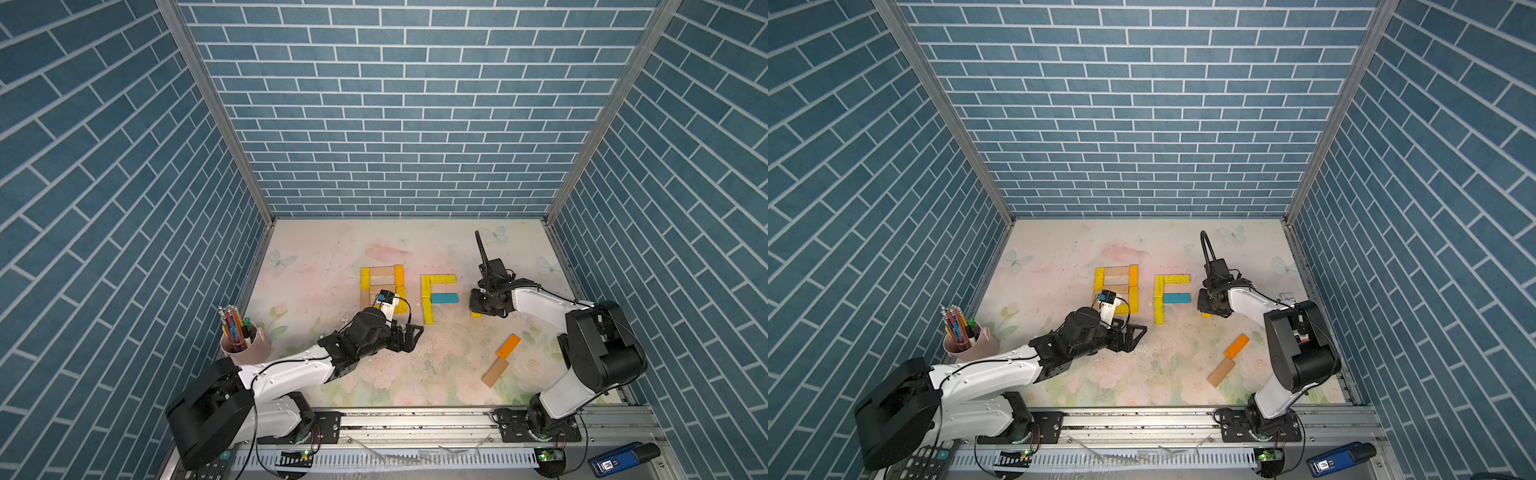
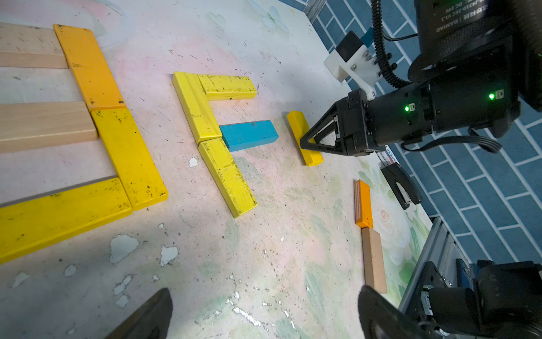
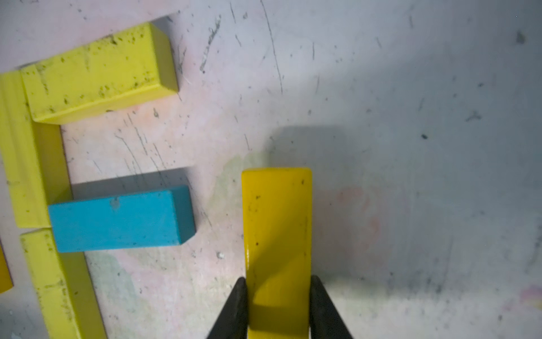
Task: Assemble the number 8 with building blocks
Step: Pick up the building block from the center of the board, then assemble the building block at the center of the board.
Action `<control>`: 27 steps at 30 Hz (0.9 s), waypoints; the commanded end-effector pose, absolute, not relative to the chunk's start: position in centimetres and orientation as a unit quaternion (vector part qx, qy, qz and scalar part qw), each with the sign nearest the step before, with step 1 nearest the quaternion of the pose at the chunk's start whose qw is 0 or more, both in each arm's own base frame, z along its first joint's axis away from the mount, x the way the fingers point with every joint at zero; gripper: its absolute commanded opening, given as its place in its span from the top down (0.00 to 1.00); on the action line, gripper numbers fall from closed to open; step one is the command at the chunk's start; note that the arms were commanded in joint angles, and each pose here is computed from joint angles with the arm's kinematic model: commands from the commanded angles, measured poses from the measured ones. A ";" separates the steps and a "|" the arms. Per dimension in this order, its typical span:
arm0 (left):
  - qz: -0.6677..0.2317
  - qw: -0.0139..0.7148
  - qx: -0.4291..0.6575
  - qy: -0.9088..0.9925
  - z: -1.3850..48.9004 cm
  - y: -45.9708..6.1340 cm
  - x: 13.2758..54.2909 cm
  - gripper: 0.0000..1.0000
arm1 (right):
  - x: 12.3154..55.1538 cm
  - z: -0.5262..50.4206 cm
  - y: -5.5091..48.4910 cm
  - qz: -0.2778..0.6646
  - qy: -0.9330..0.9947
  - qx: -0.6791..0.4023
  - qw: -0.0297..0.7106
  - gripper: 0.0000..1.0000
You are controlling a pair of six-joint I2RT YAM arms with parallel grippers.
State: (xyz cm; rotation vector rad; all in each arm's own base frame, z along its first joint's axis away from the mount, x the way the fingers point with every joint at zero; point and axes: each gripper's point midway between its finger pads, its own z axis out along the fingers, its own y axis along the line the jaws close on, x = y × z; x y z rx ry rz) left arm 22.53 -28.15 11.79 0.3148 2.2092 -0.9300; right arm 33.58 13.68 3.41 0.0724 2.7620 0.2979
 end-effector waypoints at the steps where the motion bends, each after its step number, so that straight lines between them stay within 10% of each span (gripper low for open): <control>1: -0.364 0.365 0.113 0.849 12.8 -28.4 23.3 0.00 | 35.0 3.7 14.1 0.112 0.976 0.005 0.184 0.75; 27: -0.400 0.355 0.112 0.837 14.4 -29.3 22.8 0.01 | 39.1 4.0 16.4 0.128 0.974 -0.067 0.175 0.72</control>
